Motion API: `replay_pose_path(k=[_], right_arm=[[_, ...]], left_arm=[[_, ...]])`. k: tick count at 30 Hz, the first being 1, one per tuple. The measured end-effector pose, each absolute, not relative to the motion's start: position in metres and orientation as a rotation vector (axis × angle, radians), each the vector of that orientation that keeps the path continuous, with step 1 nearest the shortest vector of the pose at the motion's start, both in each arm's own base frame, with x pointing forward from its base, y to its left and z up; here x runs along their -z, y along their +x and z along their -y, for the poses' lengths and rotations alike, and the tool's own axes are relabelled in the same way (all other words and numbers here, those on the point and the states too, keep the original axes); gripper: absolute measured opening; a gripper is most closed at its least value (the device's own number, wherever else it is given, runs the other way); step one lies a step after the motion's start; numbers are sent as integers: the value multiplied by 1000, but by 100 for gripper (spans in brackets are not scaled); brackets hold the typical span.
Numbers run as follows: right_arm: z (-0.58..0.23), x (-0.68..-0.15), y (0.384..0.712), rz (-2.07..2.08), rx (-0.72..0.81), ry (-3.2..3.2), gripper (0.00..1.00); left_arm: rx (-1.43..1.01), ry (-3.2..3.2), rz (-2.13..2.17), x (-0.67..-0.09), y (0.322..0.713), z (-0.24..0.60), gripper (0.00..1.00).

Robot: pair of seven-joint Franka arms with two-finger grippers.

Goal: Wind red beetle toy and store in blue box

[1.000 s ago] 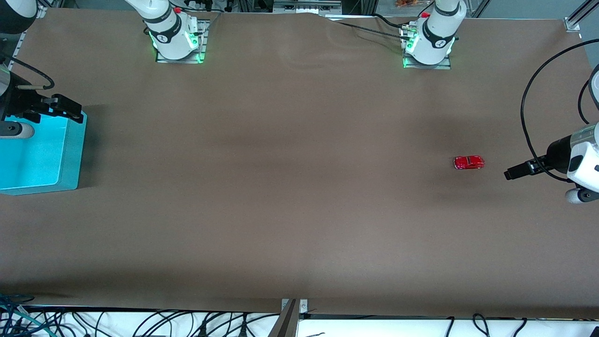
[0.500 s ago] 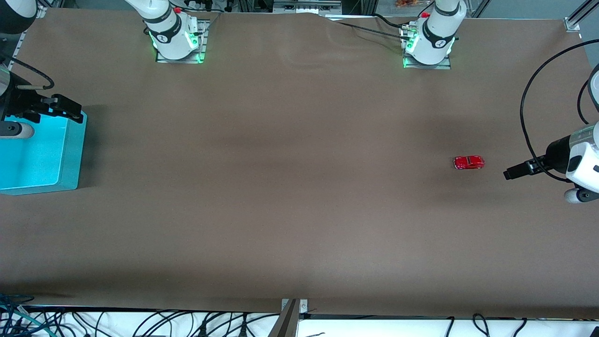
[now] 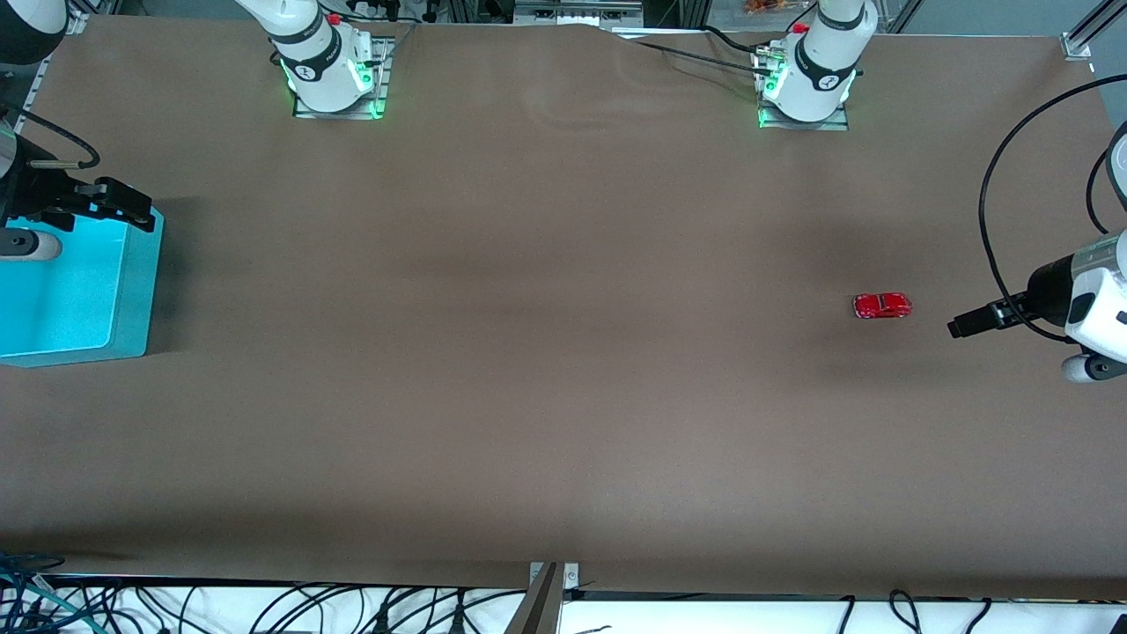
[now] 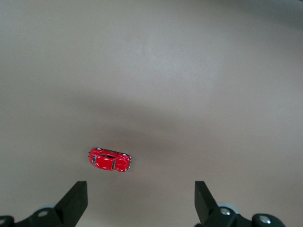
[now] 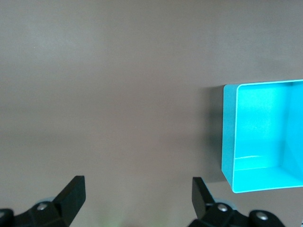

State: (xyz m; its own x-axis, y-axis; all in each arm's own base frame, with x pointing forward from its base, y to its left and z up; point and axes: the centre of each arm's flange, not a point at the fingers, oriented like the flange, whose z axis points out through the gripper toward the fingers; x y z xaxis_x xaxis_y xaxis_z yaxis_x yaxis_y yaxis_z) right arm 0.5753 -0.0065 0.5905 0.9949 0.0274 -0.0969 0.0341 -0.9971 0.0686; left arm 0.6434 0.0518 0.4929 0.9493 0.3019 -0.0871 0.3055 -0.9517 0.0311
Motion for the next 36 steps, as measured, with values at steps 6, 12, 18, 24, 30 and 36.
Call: replay_pose_path(k=[6,12,18,24,30,36], right_arm=[[7,-591,575,-48,147,3068,100],[7,-591,575,-48,147,3068,100],[7,-591,575,-48,146,3068,100],[7,-592,575,-48,143,3068,100],[7,-592,575,-48,141,3068,100],[7,-592,575,-48,141,3068,100]], left_arm=[[128,3058,-477,-492,643,-52,100],[129,3058,-478,-492,643,-52,100],[141,3043,-581,-489,642,-52,100],[202,2999,-818,-469,641,-51,100],[238,2943,-1040,-459,640,-54,100],[314,2850,-1335,-430,640,-60,100]])
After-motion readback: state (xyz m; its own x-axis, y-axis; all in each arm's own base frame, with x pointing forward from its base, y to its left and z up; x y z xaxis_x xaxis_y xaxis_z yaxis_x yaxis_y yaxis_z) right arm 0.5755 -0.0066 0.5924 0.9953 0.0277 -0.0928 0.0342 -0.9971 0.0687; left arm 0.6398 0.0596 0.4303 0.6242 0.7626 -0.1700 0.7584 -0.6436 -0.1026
